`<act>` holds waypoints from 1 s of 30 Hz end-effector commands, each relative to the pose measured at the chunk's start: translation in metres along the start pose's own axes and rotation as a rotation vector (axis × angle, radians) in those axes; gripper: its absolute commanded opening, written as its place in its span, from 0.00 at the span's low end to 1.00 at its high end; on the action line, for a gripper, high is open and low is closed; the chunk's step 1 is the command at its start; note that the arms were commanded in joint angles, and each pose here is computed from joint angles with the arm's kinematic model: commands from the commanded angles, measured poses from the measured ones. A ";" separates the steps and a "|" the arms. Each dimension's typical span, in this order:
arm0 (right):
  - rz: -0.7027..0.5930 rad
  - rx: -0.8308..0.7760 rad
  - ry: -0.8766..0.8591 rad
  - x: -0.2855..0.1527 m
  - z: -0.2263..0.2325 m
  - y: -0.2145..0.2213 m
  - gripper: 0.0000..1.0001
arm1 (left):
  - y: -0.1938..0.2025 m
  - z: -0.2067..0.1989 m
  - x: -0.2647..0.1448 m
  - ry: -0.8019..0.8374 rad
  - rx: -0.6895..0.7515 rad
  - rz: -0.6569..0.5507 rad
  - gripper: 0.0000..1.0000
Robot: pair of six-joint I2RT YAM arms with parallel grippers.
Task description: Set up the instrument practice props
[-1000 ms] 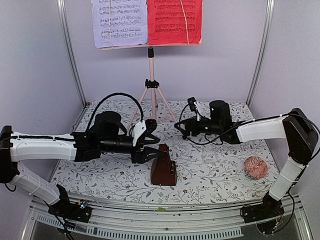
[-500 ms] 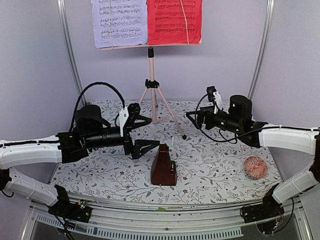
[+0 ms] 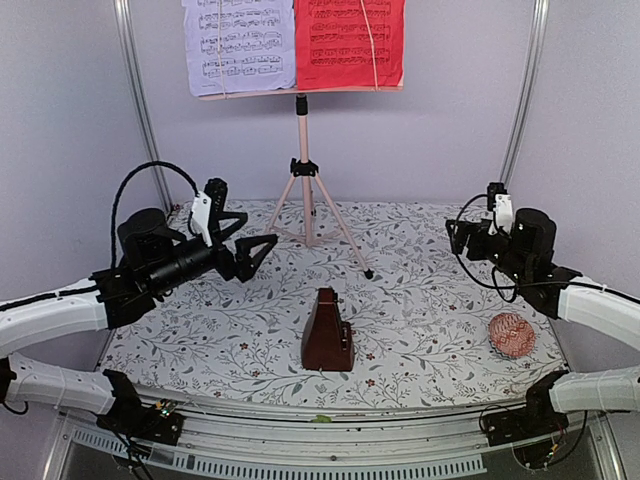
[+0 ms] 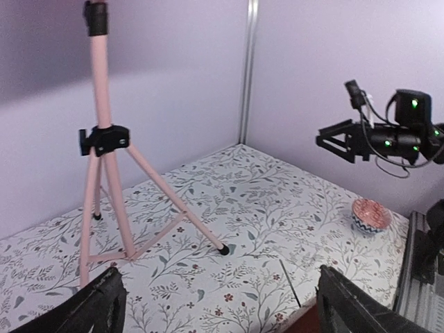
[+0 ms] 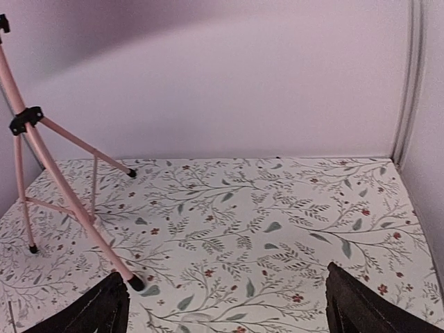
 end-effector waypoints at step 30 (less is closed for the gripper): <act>-0.259 -0.101 0.351 -0.012 -0.145 0.072 0.99 | 0.073 0.262 -0.118 -1.051 -0.139 0.105 0.96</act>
Point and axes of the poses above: each gripper's point midway between its finger pads, its own x axis out along the fingers, its own z axis along the line the jaws close on, y = z × x, the point moved 1 cm from there along -x, back along the fingers, and after that the axes turned 5 degrees about -x, right-handed, at the moved point
